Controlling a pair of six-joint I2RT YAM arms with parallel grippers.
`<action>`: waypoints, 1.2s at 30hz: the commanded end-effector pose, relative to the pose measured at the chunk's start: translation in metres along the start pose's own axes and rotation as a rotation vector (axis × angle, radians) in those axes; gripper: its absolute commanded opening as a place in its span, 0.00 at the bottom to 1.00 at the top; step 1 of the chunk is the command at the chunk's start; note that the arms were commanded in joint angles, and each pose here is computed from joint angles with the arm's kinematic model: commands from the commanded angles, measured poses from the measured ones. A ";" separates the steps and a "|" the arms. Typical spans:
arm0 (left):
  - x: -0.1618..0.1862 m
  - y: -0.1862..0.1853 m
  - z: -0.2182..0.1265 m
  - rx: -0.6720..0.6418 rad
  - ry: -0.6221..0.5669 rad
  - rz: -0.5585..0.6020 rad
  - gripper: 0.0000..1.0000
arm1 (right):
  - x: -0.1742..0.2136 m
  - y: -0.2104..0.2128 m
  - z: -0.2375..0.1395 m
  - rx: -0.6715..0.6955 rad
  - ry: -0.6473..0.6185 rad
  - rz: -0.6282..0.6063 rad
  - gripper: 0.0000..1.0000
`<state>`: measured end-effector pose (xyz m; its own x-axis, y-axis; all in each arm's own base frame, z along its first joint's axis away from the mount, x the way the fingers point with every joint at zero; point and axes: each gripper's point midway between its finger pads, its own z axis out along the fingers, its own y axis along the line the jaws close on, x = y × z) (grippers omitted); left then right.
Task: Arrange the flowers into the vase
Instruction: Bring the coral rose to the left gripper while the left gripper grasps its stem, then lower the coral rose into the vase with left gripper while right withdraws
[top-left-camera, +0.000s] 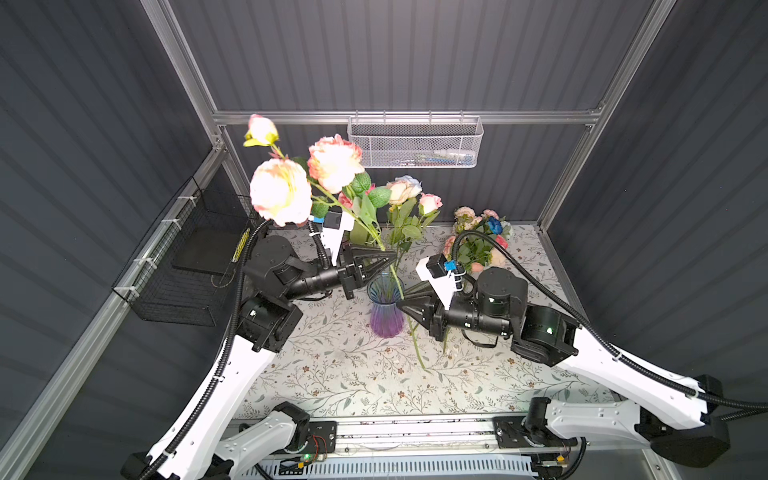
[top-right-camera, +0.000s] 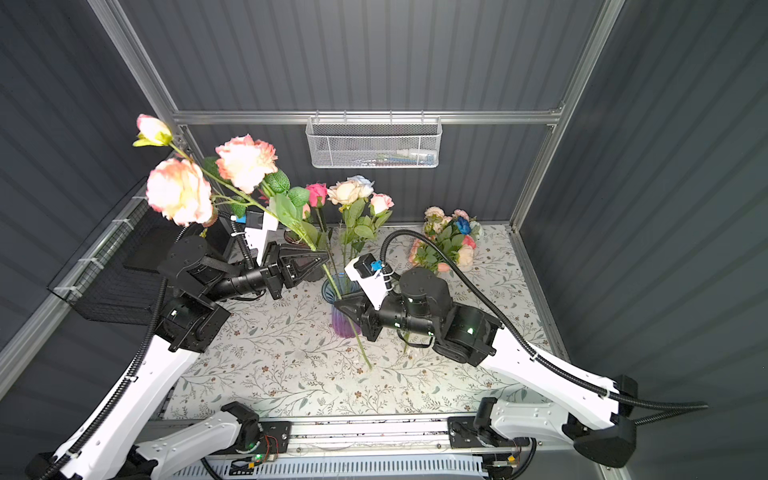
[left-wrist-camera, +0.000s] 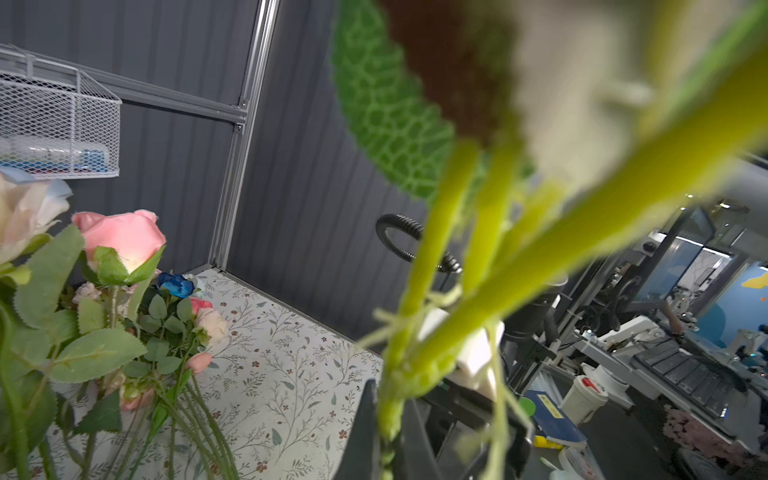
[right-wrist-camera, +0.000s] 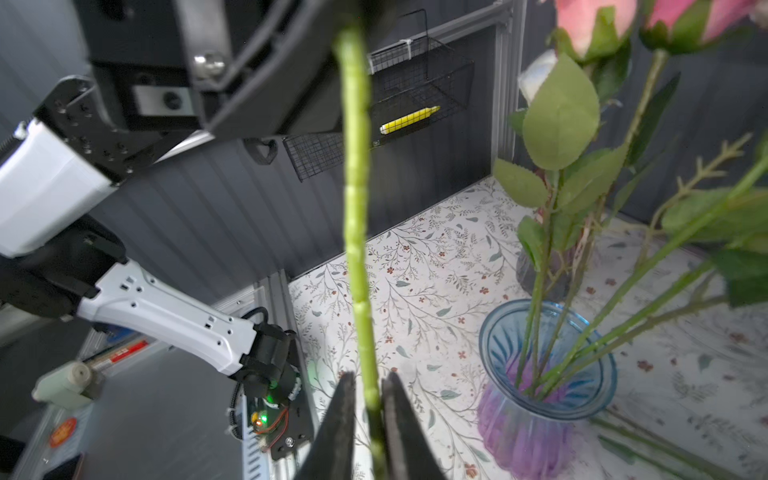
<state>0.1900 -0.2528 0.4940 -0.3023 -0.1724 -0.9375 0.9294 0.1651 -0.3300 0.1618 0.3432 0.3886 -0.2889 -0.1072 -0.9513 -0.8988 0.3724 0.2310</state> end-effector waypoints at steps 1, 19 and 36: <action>-0.020 -0.006 -0.005 -0.042 -0.020 0.113 0.00 | -0.004 -0.008 -0.011 0.060 -0.017 -0.013 0.40; -0.083 0.028 -0.007 -0.342 -0.057 0.458 0.00 | -0.016 -0.033 -0.087 0.274 -0.130 -0.039 0.44; 0.031 0.124 0.001 -0.503 0.107 0.197 0.12 | -0.005 -0.045 -0.076 0.323 -0.102 -0.041 0.45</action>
<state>0.2952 -0.2448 0.4188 -0.1748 0.0580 -0.9829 0.7886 0.6059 -0.1045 0.1742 0.2572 0.4012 -0.2137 -0.0351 -0.9763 -0.7661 0.6262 0.1452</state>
